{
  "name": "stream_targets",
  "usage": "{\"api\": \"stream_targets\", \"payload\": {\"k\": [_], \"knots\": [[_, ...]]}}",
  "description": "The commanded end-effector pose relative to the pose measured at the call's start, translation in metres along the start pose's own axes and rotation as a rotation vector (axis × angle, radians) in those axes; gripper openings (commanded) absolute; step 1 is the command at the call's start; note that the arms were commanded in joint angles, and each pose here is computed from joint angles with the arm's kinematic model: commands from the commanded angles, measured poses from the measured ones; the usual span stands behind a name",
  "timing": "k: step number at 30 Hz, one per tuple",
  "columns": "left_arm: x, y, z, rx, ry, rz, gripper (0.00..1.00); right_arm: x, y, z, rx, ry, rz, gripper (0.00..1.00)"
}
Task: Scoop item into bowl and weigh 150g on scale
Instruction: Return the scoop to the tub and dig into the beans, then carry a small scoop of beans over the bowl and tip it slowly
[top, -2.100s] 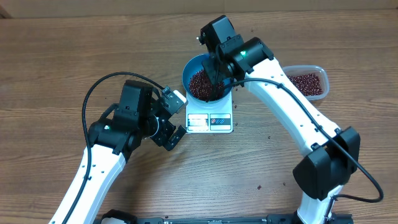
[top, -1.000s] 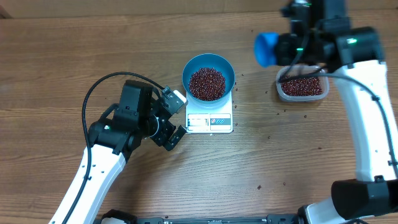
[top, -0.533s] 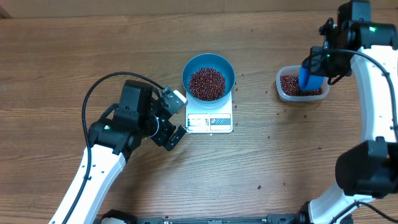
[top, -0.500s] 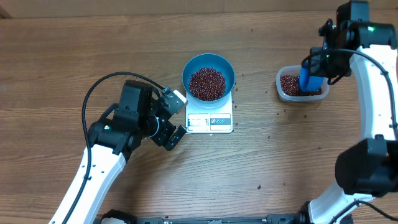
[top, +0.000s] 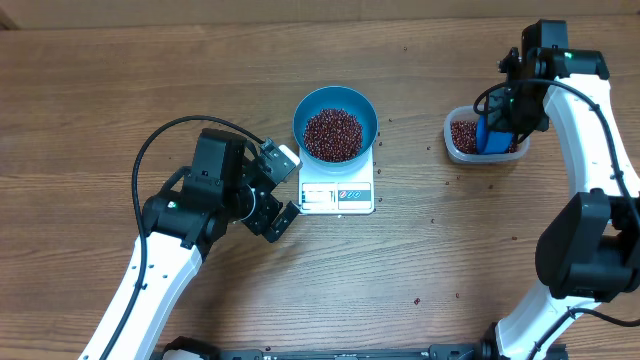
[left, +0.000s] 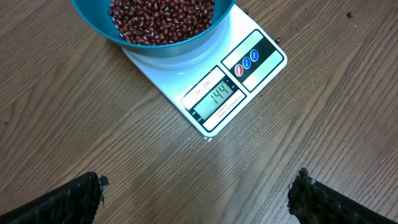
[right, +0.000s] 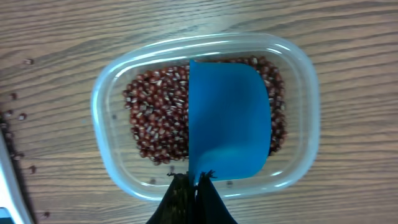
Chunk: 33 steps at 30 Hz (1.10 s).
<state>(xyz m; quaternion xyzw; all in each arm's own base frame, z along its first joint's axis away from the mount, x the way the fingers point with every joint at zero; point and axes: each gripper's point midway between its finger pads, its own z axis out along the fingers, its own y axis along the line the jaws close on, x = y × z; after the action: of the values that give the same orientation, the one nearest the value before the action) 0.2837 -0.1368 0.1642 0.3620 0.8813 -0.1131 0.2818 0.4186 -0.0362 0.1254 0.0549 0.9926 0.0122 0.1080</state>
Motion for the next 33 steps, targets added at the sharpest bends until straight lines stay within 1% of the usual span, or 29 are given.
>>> {"api": "stream_targets", "payload": {"k": [1,3,5,11,14,19,22,25,28,30,33], "knots": [[-0.001,-0.005,0.002,0.023,-0.004,-0.006,1.0,0.001,0.007,0.003,-0.043,0.005,-0.005,0.04],[-0.001,-0.005,0.002,0.023,-0.004,-0.006,1.0,0.003,0.022,0.002,-0.13,0.011,-0.049,0.04],[-0.001,-0.005,0.002,0.023,-0.004,-0.006,1.0,0.006,0.029,0.001,-0.17,0.019,-0.048,0.04],[-0.001,-0.005,0.002,0.023,-0.004,-0.006,1.0,0.01,0.032,0.0,-0.19,0.035,-0.048,0.04],[-0.001,-0.005,0.002,0.023,-0.004,-0.006,1.0,0.006,0.025,-0.003,-0.188,0.023,-0.025,0.04],[-0.001,-0.005,0.002,0.023,-0.004,-0.006,1.0,-0.001,0.009,-0.019,-0.258,-0.005,0.041,0.04],[-0.001,-0.005,0.002,0.023,-0.004,-0.006,1.0,-0.003,0.002,-0.025,-0.344,-0.017,0.09,0.04],[-0.001,-0.005,0.002,0.023,-0.004,-0.006,1.0,-0.004,0.002,-0.037,-0.488,-0.045,0.101,0.04],[-0.001,-0.005,0.002,0.023,-0.004,-0.006,0.99,-0.004,0.001,-0.049,-0.58,-0.071,0.108,0.04],[-0.001,-0.005,0.002,0.023,-0.004,-0.006,1.0,-0.005,0.0,-0.057,-0.617,-0.092,0.109,0.04],[-0.001,-0.005,0.002,0.023,-0.004,-0.006,0.99,-0.004,-0.008,-0.082,-0.607,-0.151,0.113,0.04]]}}
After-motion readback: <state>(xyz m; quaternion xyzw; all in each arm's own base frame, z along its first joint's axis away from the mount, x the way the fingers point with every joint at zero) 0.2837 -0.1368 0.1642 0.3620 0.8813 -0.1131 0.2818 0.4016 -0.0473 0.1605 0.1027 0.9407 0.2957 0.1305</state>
